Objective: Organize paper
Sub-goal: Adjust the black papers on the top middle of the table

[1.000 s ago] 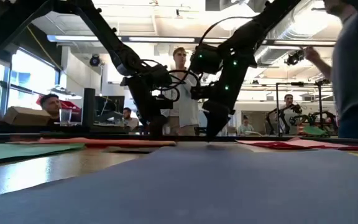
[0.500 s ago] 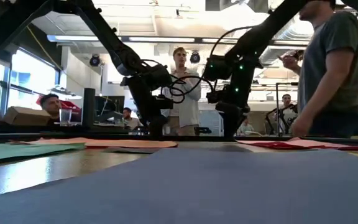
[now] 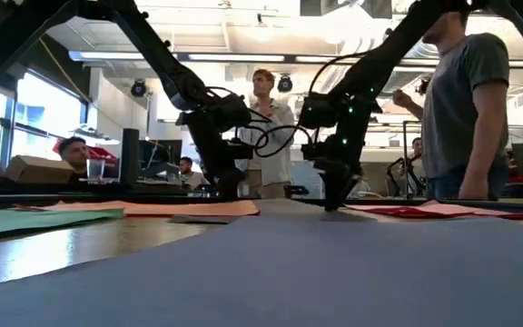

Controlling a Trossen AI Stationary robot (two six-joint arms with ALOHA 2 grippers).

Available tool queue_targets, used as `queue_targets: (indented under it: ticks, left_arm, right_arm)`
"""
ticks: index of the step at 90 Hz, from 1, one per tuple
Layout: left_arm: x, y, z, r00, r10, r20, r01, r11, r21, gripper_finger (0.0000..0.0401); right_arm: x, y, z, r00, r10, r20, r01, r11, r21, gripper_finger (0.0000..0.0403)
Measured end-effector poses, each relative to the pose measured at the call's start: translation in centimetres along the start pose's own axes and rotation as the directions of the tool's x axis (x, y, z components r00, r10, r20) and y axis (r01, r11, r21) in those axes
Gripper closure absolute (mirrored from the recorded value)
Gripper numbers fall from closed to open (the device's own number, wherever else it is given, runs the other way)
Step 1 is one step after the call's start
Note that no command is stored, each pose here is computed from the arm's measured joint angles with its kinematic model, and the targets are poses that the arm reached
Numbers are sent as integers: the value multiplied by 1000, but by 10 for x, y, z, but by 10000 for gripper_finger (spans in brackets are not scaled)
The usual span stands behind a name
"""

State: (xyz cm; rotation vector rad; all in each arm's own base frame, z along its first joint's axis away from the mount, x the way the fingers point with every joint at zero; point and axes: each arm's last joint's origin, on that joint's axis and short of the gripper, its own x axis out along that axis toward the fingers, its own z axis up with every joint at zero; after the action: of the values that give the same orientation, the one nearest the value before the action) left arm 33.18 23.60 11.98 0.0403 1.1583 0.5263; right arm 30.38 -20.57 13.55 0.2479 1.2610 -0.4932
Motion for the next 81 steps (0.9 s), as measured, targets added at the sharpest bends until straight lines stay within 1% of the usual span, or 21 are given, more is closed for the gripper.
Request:
queue_targets:
  ticks: [7, 31, 36, 41, 46, 52, 60, 65, 71, 81]
  left_arm:
    - [0, 0, 0, 1000, 0, 0, 0, 1000, 1, 152]
    - [0, 0, 0, 1000, -1, 0, 1, 1000, 2, 152]
    - [0, 0, 0, 1000, -1, 0, 1, 1000, 2, 152]
    - [0, 0, 0, 1000, -1, -1, 1, 1000, 2, 152]
    - [0, 0, 0, 1000, -1, -1, 1, 1000, 2, 152]
    - [0, 0, 0, 1000, 0, -1, 0, 1000, 2, 152]
    - [0, 0, 0, 1000, -1, -1, 1, 1000, 2, 152]
    - [0, 0, 0, 1000, 0, -1, 0, 1000, 2, 152]
    - [0, 0, 0, 1000, 0, 0, 0, 1000, 2, 152]
    - [0, 0, 0, 1000, 0, 0, 0, 1000, 2, 152]
  right_arm:
    - [-1, -7, 2, 1000, -24, 13, 24, 1000, 14, 227]
    - [-3, -29, 6, 998, -47, 52, 44, 998, 54, 227]
    - [-3, -29, 6, 998, -33, 50, 31, 998, 47, 227]
    - [-6, -25, 4, 999, 10, 34, -11, 1000, 29, 227]
    - [-13, -14, 2, 997, 73, 18, -73, 997, -9, 227]
    - [-23, 6, -1, 986, 167, -15, -168, 984, -65, 227]
    - [-34, 39, -9, 955, 287, -75, -295, 947, -130, 227]
    - [-40, 63, -14, 935, 342, -94, -354, 918, -177, 227]
    - [-45, 92, -21, 918, 380, -109, -396, 888, -235, 227]
    - [-46, 138, -37, 904, 400, -154, -428, 847, -314, 227]
